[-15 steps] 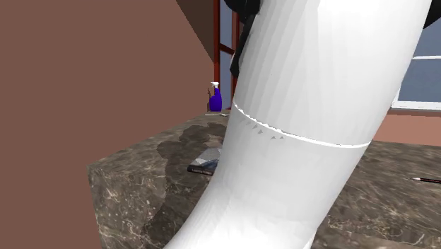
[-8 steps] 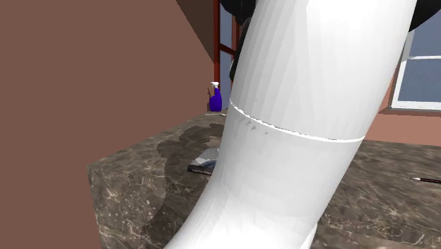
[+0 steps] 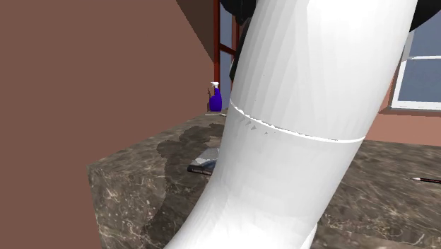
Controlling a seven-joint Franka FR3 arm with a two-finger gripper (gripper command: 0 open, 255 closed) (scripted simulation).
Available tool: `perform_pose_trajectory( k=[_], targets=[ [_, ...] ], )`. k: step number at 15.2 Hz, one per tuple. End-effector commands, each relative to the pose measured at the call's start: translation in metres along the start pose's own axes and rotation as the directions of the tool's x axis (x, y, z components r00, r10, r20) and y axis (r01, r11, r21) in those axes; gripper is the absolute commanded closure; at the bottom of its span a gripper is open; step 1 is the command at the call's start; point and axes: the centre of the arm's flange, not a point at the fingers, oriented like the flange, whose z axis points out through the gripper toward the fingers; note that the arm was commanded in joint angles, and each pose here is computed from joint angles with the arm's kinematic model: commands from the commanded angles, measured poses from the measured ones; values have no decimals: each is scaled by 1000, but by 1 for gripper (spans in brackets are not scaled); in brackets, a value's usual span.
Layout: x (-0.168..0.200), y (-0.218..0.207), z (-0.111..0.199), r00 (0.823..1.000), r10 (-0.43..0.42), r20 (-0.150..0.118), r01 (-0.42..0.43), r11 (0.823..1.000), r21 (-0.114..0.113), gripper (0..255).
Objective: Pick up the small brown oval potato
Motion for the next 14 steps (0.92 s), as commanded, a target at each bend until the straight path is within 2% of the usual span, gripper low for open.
perform_pose_trajectory(
  k=[1, 14],
  targets=[
    [2, 0, -4, 1000, -1, 1, 1, 1000, 1, 255],
    [21, -4, -70, 1000, -1, 1, 1, 1000, 1, 255]
  ],
)
